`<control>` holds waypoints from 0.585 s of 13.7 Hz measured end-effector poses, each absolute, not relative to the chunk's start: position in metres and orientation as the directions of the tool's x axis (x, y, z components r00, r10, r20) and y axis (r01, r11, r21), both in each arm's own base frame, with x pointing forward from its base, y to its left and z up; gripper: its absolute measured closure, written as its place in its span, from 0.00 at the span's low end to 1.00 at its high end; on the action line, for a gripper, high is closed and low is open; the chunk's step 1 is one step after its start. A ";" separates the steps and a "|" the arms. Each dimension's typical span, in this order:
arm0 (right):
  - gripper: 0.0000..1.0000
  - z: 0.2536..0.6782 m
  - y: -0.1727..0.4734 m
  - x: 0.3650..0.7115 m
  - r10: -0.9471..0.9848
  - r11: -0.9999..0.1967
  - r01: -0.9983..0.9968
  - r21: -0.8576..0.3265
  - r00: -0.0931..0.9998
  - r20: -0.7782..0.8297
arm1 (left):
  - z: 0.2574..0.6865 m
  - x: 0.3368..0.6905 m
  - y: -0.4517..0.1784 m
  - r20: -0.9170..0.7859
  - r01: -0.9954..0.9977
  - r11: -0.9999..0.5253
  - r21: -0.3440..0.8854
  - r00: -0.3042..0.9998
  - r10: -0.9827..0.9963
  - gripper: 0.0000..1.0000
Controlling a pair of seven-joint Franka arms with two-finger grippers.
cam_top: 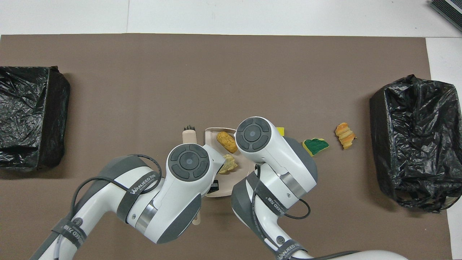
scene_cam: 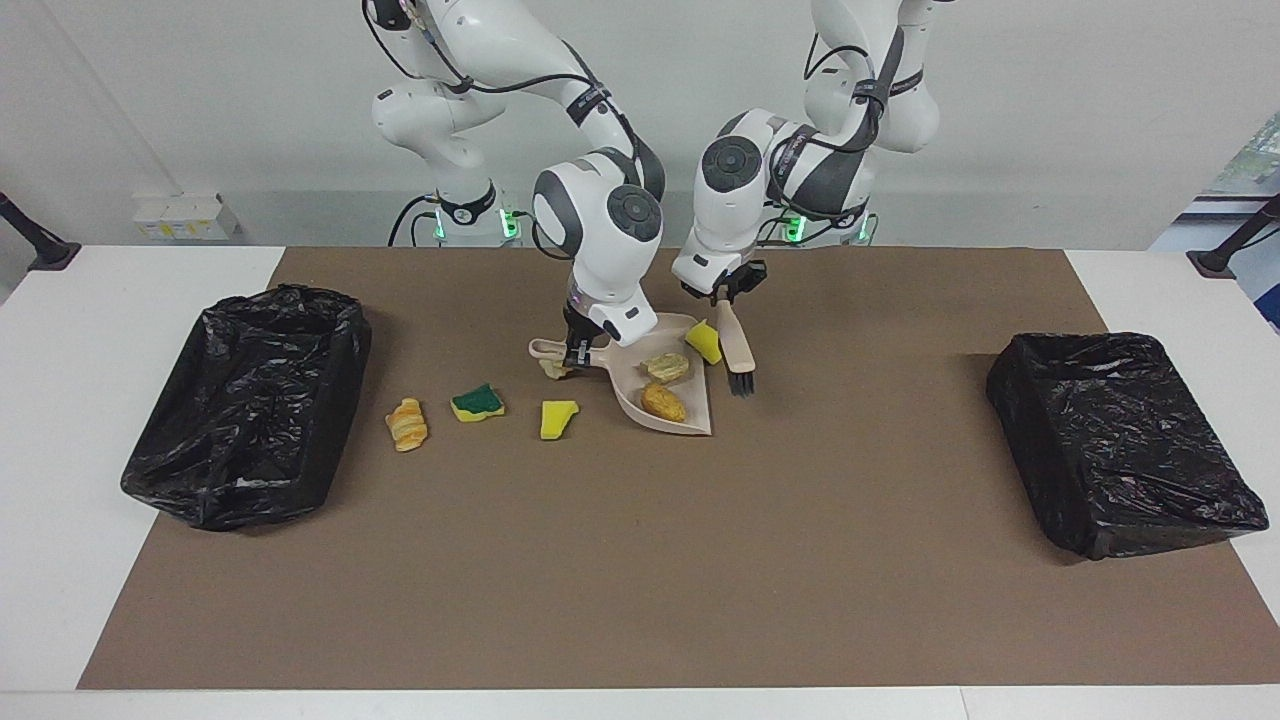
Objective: Sweep and dump trash in bin
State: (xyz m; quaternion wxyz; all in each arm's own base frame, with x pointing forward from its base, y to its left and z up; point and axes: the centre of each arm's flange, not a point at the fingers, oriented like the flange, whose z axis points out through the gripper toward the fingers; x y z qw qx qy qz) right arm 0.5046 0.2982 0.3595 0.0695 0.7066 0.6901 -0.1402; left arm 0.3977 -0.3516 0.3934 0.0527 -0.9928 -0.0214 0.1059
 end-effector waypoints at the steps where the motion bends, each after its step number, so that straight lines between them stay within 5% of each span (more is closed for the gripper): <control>1: 0.67 0.359 0.298 0.503 0.959 -0.036 0.994 -0.106 0.005 -0.284 | 0.392 0.397 -0.350 -0.216 0.043 -0.992 -0.118 0.974 0.068 0.73; 5: 0.67 0.358 0.285 0.498 0.956 0.014 0.980 -0.198 -0.071 -0.283 | 0.377 0.396 -0.306 -0.350 0.075 -0.976 -0.206 0.926 0.145 0.73; 8: 0.67 0.361 0.284 0.506 0.964 0.098 0.979 -0.179 -0.137 -0.226 | 0.361 0.399 -0.258 -0.456 -0.012 -0.994 -0.105 0.889 0.038 0.73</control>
